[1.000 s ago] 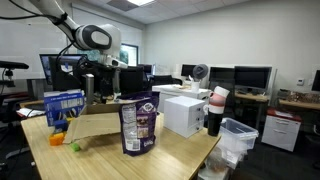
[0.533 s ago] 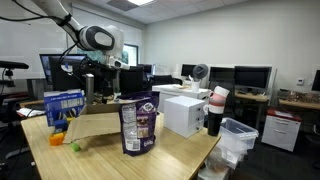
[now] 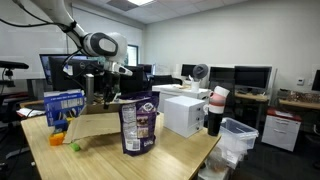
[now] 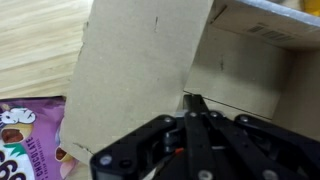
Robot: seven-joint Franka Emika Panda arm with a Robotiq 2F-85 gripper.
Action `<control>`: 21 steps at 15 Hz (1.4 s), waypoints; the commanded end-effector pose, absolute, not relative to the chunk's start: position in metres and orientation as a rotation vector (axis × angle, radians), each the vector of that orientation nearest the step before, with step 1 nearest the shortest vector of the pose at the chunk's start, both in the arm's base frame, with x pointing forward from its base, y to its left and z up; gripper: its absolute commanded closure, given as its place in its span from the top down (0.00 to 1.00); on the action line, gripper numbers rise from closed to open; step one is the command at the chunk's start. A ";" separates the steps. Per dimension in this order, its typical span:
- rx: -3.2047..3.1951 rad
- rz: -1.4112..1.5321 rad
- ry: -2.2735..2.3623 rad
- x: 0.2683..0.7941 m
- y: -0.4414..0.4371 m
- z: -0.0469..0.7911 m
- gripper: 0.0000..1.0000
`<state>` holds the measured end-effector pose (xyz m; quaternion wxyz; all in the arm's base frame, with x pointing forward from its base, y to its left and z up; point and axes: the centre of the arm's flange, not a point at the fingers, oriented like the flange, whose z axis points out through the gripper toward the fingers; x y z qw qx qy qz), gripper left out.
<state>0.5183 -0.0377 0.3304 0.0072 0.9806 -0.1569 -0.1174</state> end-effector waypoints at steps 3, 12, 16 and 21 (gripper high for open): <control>3.006 -0.365 -0.372 0.525 -0.050 0.313 0.02; 2.931 -0.271 -0.314 0.508 -0.026 0.299 0.03; 2.911 -0.213 -0.304 0.494 0.008 0.294 0.03; 2.860 -0.128 -0.298 0.482 0.048 0.290 0.03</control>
